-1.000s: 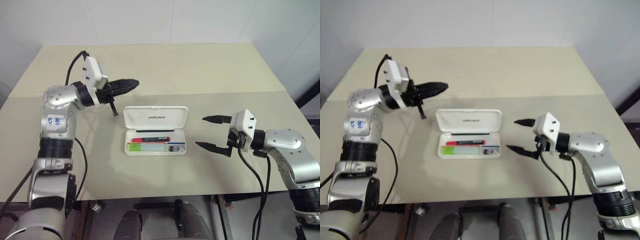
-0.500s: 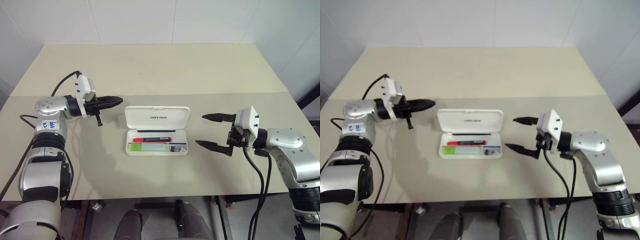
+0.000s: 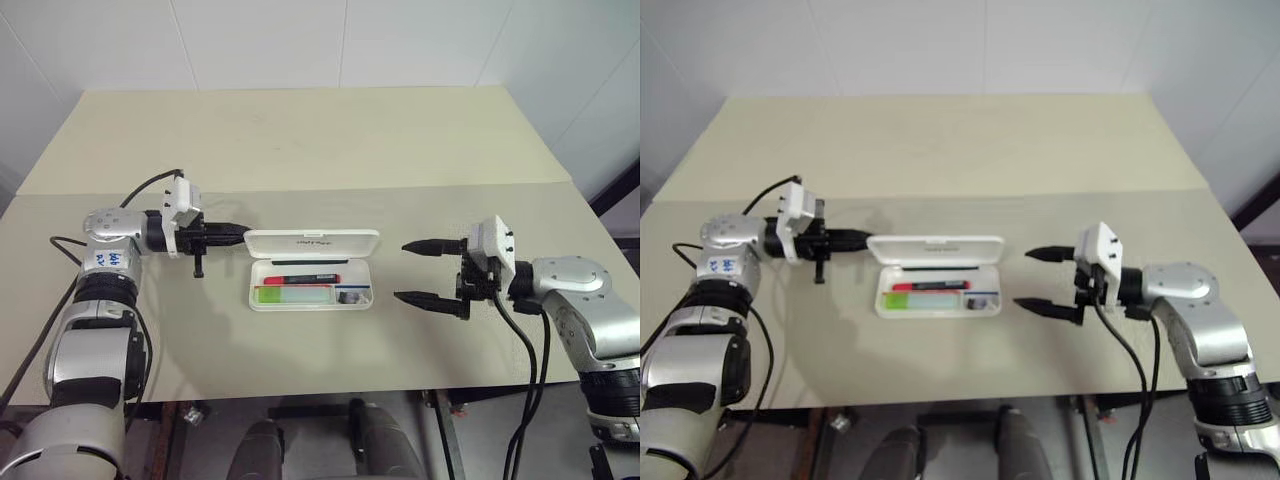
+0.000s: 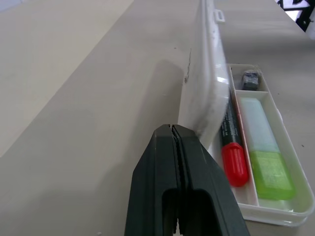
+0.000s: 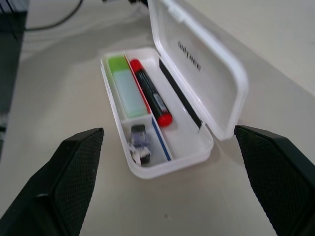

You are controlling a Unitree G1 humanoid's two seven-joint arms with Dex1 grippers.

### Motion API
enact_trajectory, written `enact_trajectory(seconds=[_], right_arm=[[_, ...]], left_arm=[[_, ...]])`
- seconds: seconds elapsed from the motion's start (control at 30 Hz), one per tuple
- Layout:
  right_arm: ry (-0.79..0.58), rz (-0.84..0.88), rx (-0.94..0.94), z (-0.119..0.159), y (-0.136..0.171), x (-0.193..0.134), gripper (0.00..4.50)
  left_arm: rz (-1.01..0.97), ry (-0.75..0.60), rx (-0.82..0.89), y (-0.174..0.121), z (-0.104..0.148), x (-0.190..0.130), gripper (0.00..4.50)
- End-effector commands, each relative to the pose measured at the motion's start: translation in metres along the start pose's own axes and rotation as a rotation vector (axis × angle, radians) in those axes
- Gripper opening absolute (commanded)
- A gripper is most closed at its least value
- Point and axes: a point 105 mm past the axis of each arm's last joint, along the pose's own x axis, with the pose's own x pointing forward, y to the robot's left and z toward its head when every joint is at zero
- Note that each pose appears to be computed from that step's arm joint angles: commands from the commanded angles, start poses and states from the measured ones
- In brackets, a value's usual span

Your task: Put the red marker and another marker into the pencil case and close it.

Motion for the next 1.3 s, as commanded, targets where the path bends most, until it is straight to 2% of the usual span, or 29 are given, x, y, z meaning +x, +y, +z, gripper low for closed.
enact_trajectory(seconds=[0.03, 0.23, 0.4, 0.53, 0.77, 0.97, 1.2, 1.3], right_arm=[[-0.103, 0.02, -0.061, 0.023, -0.004, -0.007, 4.5], [-0.198, 0.068, -0.082, 0.039, -0.011, -0.02, 4.5], [-0.179, 0.117, -0.081, 0.039, -0.013, -0.035, 4.5], [-0.166, 0.116, -0.084, 0.041, -0.018, -0.043, 4.5], [-0.169, 0.094, -0.087, 0.041, -0.018, -0.037, 4.5], [-0.172, 0.085, -0.083, 0.04, -0.017, -0.032, 4.5], [-0.173, 0.076, -0.086, 0.042, -0.019, -0.03, 4.5], [-0.173, 0.074, -0.089, 0.043, -0.02, -0.029, 4.5]], left_arm=[[-0.148, 0.02, 0.059, -0.016, 0.005, 0.005, 0.07], [-0.229, 0.031, 0.112, -0.029, 0.008, 0.017, 0.07], [-0.313, 0.075, 0.172, -0.044, 0.005, 0.027, 0.07], [-0.382, 0.183, 0.248, -0.053, -0.007, 0.028, 0.07], [-0.475, 0.196, 0.34, -0.068, -0.006, 0.04, 0.07], [-0.498, 0.252, 0.416, -0.068, -0.013, 0.044, 0.07], [-0.527, 0.38, 0.496, -0.064, -0.028, 0.037, 0.07], [-0.482, 0.333, 0.492, -0.059, -0.022, 0.043, 0.07]])
